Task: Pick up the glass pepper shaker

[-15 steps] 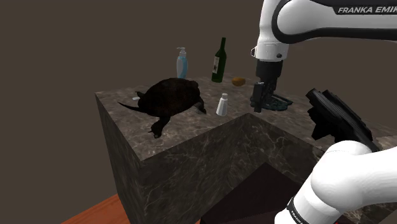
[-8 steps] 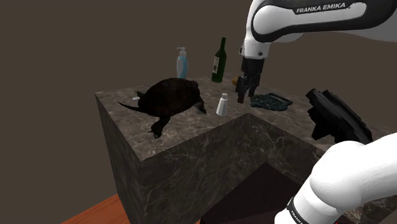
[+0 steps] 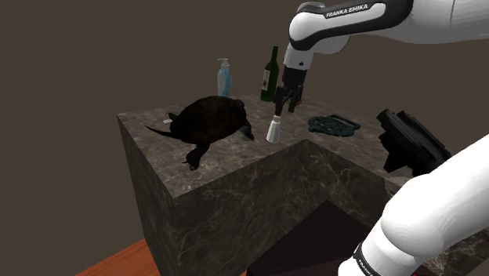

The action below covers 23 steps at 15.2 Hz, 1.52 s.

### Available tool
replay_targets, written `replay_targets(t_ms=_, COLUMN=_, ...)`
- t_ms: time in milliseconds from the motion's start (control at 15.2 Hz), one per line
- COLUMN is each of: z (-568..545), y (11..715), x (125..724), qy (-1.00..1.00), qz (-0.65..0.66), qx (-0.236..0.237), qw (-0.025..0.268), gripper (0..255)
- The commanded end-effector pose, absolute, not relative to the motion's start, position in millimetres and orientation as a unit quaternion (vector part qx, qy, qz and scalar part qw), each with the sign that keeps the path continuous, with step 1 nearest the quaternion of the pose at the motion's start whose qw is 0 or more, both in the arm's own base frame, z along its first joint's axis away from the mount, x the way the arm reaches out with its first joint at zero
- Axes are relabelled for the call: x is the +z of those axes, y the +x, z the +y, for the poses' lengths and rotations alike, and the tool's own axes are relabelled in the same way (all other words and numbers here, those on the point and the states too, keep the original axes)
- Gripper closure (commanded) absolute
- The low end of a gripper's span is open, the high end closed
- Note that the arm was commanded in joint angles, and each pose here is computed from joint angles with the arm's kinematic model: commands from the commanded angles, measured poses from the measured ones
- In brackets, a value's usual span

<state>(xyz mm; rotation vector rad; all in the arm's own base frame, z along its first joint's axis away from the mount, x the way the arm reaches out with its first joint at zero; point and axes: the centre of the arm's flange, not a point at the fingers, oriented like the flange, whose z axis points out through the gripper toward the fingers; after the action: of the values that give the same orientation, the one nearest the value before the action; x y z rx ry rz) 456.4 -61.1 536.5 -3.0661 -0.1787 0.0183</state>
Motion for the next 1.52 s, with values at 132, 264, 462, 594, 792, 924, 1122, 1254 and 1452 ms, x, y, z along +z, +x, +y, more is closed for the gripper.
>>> replay_targets(t_ms=132, z=-76, y=486, x=529, qy=-0.997, qz=-0.054, qx=-0.006, qw=0.047, gripper=0)
replay_targets(t_ms=264, z=-76, y=486, x=519, qy=-0.997, qz=-0.054, qx=-0.006, qw=0.047, gripper=0)
replay_targets(t_ms=462, z=-76, y=486, x=503, qy=-0.997, qz=-0.054, qx=-0.006, qw=0.047, gripper=0)
replay_targets(t_ms=594, z=-76, y=486, x=495, qy=-0.997, qz=-0.054, qx=-0.006, qw=0.047, gripper=0)
replay_targets(t_ms=792, z=-77, y=487, x=495, qy=-0.997, qz=-0.054, qx=-0.006, qw=0.047, gripper=255)
replay_targets(t_ms=924, z=-77, y=487, x=495, qy=-0.997, qz=-0.054, qx=-0.006, qw=0.047, gripper=255)
replay_targets(t_ms=1122, z=-77, y=487, x=495, qy=-0.997, qz=-0.054, qx=-0.006, qw=0.047, gripper=255)
replay_targets(t_ms=1254, z=-77, y=487, x=495, qy=-0.997, qz=-0.054, qx=-0.006, qw=0.047, gripper=255)
replay_targets(t_ms=1452, z=-76, y=486, x=505, qy=-0.997, qz=-0.054, qx=-0.006, qw=0.047, gripper=255)
